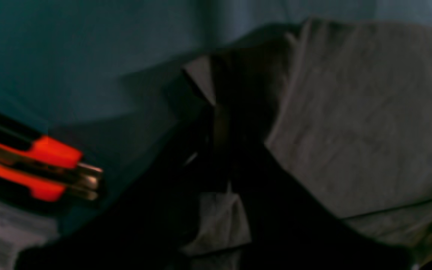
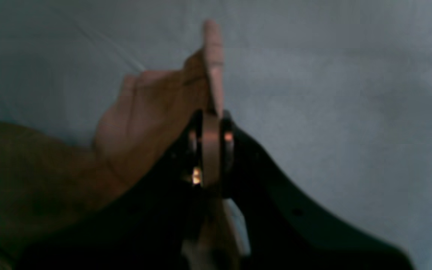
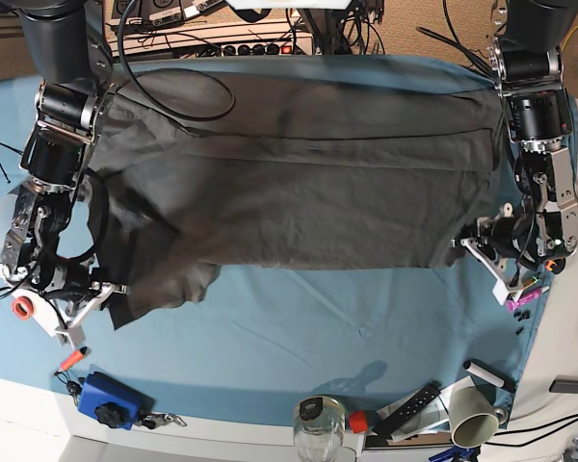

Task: Fold the T-shirt properly
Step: 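Hold both shirt sides and fold the hem half over toward the collar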

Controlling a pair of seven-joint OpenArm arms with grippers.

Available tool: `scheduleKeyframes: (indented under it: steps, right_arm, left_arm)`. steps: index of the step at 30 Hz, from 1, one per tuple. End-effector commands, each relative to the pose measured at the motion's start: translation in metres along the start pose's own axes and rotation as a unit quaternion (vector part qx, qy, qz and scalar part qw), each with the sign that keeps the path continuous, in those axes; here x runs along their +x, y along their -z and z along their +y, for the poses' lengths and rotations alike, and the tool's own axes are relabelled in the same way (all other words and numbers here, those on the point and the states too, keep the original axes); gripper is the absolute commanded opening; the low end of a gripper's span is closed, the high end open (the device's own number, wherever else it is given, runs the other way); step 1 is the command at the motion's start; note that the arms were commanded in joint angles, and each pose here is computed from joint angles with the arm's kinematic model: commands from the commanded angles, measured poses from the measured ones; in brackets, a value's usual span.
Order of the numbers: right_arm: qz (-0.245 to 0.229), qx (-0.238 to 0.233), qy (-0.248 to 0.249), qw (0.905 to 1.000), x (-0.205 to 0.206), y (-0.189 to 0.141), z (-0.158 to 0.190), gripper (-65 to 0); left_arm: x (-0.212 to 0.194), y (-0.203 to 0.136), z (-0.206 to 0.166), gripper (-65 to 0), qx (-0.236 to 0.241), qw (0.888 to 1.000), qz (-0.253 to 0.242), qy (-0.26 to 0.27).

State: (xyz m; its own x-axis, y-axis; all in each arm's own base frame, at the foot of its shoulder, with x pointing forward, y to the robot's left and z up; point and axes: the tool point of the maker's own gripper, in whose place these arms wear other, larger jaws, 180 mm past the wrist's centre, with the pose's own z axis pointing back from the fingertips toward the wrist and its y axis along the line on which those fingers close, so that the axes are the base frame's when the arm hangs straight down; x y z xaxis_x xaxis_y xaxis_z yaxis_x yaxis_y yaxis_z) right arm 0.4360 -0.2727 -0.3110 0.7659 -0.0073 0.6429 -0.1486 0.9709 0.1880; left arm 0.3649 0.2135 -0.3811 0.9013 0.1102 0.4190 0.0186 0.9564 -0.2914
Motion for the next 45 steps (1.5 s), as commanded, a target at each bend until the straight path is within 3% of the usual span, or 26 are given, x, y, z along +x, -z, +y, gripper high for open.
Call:
scheduleKeyframes:
  steps: [1,5,13,20,28,38,45]
  right_arm:
    - [-0.041,-0.005,-0.016,0.999,0.03,-0.017,-0.001,-65.0]
    - [-0.028,-0.011,-0.027,0.9992,0.027,-0.027,0.0,-65.0]
    - [-0.046,0.012,0.014,0.9988,0.018,-0.045,-0.013,-65.0]
    - [-0.058,0.064,0.015,0.9961,0.005,-0.06,-0.011,-65.0]
    - [-0.052,0.05,-0.04,0.9966,-0.015,-0.074,-0.005,-65.0]
    - [-0.071,0.039,-0.019,0.9966,-0.038,-0.093,-0.015,-65.0]
    - [-0.064,0.035,-0.01,0.9972,-0.06,-0.104,-0.021,-65.0]
  left_arm:
    - [0.019,-0.013,0.002,-65.0,0.005,1.0,-0.022,0.012]
    - [0.022,-0.022,0.006,-65.0,0.011,0.999,-0.031,0.013]
    - [0.018,-0.037,0.017,-65.0,-0.01,0.999,-0.042,0.015]
    - [0.006,-0.041,0.015,-65.0,-0.022,0.999,-0.033,0.036]
    - [-0.006,-0.06,0.013,-65.0,0.001,0.995,-0.047,0.089]
    - [-0.028,-0.077,0.029,-65.0,0.024,0.995,-0.048,0.086]
    - [-0.048,-0.09,0.025,-65.0,-0.002,0.994,-0.057,0.096]
